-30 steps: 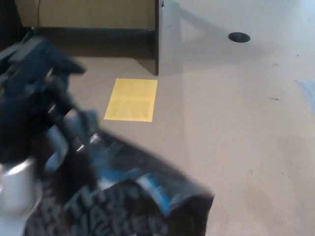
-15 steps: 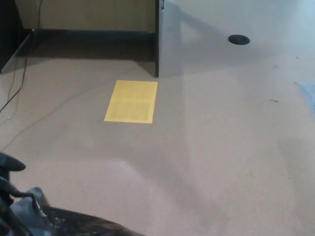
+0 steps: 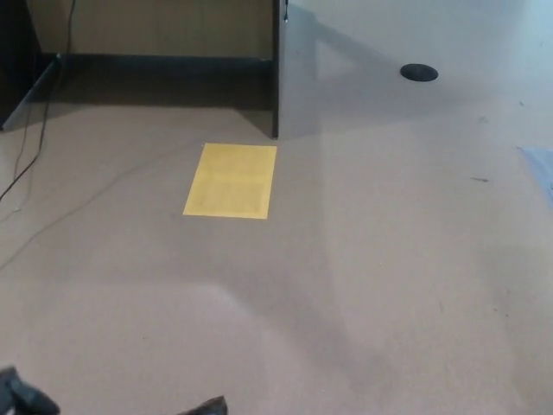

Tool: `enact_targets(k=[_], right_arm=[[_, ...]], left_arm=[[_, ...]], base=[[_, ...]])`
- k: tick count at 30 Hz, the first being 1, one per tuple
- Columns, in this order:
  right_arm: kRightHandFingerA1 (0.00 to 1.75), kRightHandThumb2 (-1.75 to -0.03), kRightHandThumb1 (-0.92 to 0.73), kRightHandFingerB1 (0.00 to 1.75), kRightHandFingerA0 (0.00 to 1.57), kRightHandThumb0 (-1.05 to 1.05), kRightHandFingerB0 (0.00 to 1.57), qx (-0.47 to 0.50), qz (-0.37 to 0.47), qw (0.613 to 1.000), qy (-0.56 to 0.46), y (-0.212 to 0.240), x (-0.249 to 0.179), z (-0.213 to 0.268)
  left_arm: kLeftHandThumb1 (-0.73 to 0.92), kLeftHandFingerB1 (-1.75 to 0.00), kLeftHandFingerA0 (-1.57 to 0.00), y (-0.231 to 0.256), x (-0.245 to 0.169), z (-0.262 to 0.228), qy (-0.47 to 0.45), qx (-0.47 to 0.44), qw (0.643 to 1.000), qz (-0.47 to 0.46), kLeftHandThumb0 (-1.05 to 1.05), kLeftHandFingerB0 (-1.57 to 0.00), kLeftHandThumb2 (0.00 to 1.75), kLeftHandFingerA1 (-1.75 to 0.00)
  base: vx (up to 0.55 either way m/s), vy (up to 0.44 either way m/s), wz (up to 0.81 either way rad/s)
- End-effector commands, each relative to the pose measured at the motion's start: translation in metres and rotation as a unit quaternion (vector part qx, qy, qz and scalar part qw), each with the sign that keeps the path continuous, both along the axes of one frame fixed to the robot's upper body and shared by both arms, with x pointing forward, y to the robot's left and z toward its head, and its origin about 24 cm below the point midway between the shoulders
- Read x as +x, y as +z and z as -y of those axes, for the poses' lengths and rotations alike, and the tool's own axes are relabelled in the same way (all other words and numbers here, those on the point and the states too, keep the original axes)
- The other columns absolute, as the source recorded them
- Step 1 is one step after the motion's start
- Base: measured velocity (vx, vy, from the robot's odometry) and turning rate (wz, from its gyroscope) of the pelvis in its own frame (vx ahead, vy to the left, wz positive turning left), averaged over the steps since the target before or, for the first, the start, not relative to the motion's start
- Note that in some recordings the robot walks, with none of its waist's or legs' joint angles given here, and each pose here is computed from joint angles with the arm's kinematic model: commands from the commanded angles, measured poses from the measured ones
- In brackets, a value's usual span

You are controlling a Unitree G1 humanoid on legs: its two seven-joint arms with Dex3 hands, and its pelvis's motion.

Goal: A person is holding a plastic bag and the robot extends its left hand to grab the bag by hooking its thumb into the holes at the top and brings its hand down by its side. Then it extends its arm again to hand the plastic bag back to the person.

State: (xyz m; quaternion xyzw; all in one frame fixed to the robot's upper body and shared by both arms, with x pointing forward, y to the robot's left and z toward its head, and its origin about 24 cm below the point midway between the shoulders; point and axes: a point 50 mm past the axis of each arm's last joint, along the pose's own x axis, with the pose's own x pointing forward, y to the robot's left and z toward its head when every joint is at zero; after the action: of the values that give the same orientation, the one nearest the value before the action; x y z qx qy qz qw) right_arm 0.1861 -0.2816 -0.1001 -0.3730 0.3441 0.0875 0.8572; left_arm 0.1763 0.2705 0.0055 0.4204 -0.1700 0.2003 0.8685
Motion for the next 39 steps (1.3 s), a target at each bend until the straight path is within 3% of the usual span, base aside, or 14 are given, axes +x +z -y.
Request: enact_targets(k=[1,4,6,15,20,23,25,28,37,39], right_arm=[[0.53,-0.62,-0.73,0.41,0.69,-0.41,0.57,-0.013,-0.002,1.0,-0.016,0.001,-0.007,0.012],[0.6,-0.62,-0.73,0.4,0.7,-0.4,0.57,-0.015,-0.006,1.0,-0.022,0.0,-0.008,0.012],[0.54,-0.63,-0.73,0.4,0.68,-0.41,0.56,-0.016,-0.012,1.0,-0.02,-0.002,-0.01,0.011],[0.53,-0.63,-0.73,0.4,0.69,-0.4,0.54,-0.018,-0.026,0.999,-0.019,-0.007,-0.019,0.01],[0.52,-0.62,-0.73,0.41,0.69,-0.4,0.56,-0.01,-0.049,0.999,-0.017,-0.016,-0.043,0.01],[0.49,-0.62,-0.73,0.4,0.67,-0.4,0.53,-0.015,-0.052,0.998,-0.014,-0.015,-0.043,0.011],[0.56,-0.62,-0.72,0.4,0.7,-0.4,0.56,-0.016,-0.051,0.998,-0.016,-0.016,-0.043,0.01],[0.61,-0.62,-0.72,0.41,0.71,-0.4,0.58,-0.014,-0.048,0.999,-0.021,-0.016,-0.041,0.009],[0.5,-0.62,-0.72,0.41,0.68,-0.41,0.57,-0.013,-0.053,0.998,-0.026,-0.017,-0.047,0.011],[0.48,-0.62,-0.73,0.41,0.67,-0.4,0.58,-0.016,-0.05,0.998,-0.022,-0.016,-0.043,0.011]], left_arm=[[0.59,-1.38,-0.86,-0.017,-0.009,-0.014,0.022,0.025,0.999,-0.001,0.08,-0.79,0.96,-1.74],[0.69,-1.39,-0.85,-0.028,-0.015,-0.024,0.046,0.033,0.998,-0.039,0.0,-0.76,0.82,-1.72],[0.71,-1.38,-0.85,-0.032,-0.02,-0.03,0.055,0.043,0.996,-0.052,0.0,-0.74,0.78,-1.7],[0.67,-1.42,-0.81,-0.041,-0.027,-0.03,0.059,0.033,0.996,-0.063,0.09,-0.76,0.84,-1.71],[0.66,-1.39,-0.86,-0.041,-0.04,-0.022,0.036,0.022,0.998,-0.049,0.01,-0.77,0.89,-1.68],[0.61,-1.35,-0.89,-0.023,-0.025,-0.009,-0.006,0.013,1.0,-0.004,0.04,-0.78,0.96,-1.69],[0.65,-1.4,-0.82,-0.011,-0.015,-0.001,-0.023,0.019,0.999,0.02,0.04,-0.76,0.93,-1.66],[0.58,-1.4,-0.86,0.019,0.009,0.01,-0.047,0.025,0.995,0.08,0.1,-0.75,0.98,-1.67],[0.5,-1.35,-0.92,0.093,0.055,0.029,-0.096,0.056,0.972,0.207,0.03,-0.84,1.14,-1.72],[0.54,-1.42,-0.92,0.113,0.069,0.034,-0.094,0.068,0.966,0.231,-0.01,-0.86,1.05,-1.73]], base=[[0.0,0.0,0.0],[0.0,0.0,0.0],[0.0,0.0,0.0],[0.0,0.0,0.0],[0.0,0.0,0.0],[0.0,0.0,0.0],[0.0,0.0,0.0],[0.0,0.0,0.0],[0.0,0.0,0.0],[0.0,0.0,0.0]])
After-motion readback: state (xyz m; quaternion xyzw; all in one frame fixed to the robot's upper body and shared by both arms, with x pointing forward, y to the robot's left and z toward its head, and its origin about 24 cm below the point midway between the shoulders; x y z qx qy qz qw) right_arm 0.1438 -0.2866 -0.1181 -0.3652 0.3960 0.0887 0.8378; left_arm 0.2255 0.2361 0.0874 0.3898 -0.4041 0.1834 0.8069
